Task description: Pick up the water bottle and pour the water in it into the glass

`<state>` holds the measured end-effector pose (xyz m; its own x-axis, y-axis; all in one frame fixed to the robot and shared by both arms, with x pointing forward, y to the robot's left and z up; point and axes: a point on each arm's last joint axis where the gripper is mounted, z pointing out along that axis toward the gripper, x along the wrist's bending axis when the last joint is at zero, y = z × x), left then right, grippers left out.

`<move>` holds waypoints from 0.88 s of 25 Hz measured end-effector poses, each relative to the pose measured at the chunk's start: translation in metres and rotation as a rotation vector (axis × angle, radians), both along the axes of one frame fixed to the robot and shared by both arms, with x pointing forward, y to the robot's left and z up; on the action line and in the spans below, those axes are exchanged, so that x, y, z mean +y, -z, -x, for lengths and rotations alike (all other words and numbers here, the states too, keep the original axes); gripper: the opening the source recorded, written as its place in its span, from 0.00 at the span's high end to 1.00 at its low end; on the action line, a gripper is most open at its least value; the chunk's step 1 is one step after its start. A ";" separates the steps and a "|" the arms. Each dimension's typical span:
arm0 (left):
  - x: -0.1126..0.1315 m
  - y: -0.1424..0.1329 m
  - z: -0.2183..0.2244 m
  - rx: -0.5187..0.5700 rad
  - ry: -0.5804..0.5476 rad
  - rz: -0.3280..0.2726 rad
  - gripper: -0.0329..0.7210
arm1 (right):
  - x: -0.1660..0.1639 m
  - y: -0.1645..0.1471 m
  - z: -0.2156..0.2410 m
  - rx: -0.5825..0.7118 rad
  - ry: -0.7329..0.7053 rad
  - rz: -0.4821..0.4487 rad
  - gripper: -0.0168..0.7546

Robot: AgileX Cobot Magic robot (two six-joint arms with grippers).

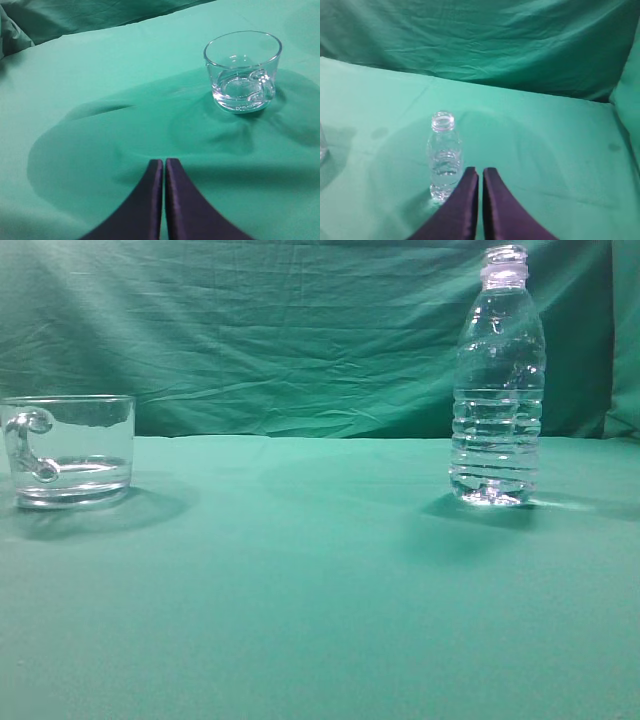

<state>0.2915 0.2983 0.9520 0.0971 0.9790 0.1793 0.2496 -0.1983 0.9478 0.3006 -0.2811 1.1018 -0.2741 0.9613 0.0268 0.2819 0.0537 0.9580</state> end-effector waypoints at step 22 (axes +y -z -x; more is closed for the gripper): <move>0.000 0.000 0.000 0.000 0.000 0.000 0.96 | -0.018 0.157 0.012 0.072 0.296 0.005 0.98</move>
<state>0.2915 0.2983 0.9520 0.0971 0.9790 0.1793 0.2496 -0.1983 0.9478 0.2889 -0.2996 0.9452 0.0206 0.9993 0.0314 0.3534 -0.0367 0.9347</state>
